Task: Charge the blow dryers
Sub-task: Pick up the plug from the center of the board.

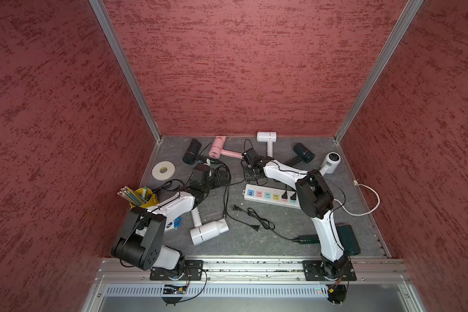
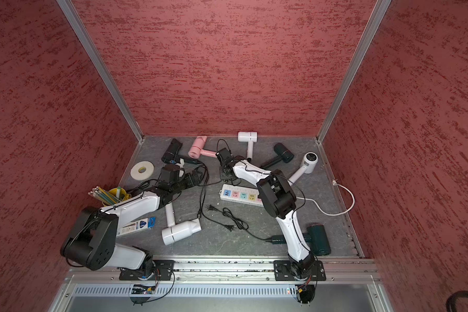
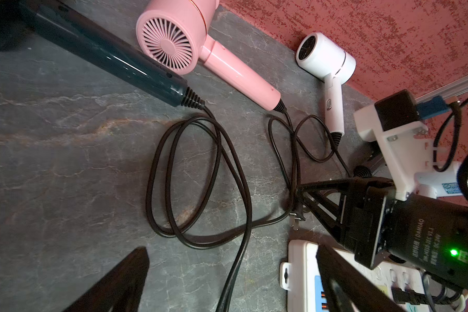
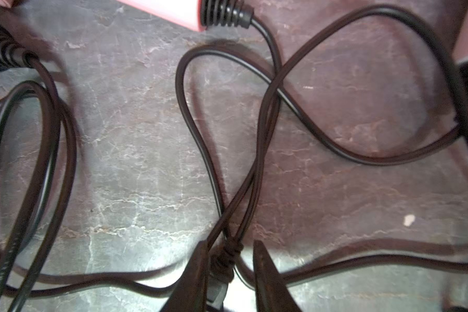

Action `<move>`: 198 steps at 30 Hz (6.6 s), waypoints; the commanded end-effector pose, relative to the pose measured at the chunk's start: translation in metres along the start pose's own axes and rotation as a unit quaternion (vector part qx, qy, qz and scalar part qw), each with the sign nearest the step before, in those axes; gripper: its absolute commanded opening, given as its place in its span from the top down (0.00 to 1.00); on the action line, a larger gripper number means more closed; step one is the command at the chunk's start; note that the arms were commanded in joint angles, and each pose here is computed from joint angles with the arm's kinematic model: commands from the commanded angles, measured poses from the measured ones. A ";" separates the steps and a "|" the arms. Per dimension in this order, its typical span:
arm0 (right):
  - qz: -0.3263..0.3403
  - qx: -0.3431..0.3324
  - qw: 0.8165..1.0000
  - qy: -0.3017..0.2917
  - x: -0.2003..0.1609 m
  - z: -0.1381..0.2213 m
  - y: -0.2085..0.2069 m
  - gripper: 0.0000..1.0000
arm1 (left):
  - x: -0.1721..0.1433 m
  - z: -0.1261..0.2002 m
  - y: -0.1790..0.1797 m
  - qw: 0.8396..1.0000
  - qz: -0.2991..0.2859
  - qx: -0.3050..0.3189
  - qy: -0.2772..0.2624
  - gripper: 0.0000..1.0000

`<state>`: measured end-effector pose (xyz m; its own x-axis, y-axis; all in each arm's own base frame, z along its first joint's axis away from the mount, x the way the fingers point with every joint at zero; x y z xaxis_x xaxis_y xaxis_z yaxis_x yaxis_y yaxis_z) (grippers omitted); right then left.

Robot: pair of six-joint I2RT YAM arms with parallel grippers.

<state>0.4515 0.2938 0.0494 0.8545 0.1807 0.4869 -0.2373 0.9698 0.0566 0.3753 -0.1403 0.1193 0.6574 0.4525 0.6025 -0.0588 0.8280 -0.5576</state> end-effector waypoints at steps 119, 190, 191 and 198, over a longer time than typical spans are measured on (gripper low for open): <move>-0.202 0.339 0.882 -0.259 -0.008 0.189 0.036 1.00 | -0.081 0.013 -0.147 0.947 -0.145 -0.269 0.103 0.65; -0.058 0.379 0.920 0.082 -0.068 0.187 0.022 0.62 | -0.112 0.029 -0.169 0.908 -0.289 -0.290 0.089 0.94; -0.058 0.377 0.920 0.085 -0.069 0.186 0.021 0.63 | -0.112 0.029 -0.170 0.907 -0.291 -0.290 0.089 0.94; -0.066 0.377 0.920 0.090 -0.059 0.190 0.014 0.65 | -0.116 0.032 -0.172 0.902 -0.306 -0.292 0.092 0.95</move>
<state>0.3052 0.2686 0.1799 0.9463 0.1548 0.2839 -0.3171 0.6155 0.7215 0.2847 -0.3174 0.1418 0.6043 -0.1394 0.7845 0.6840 0.5957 -0.4211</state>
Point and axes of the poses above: each gripper's point midway between its finger pads, its own z axis back along the fingers, its own y axis along the line the jaws close on, x = y × z, the point moved 1 cm from there along z, back along the fingers, and after that the axes turned 6 degrees about z, right-handed, at the moved point
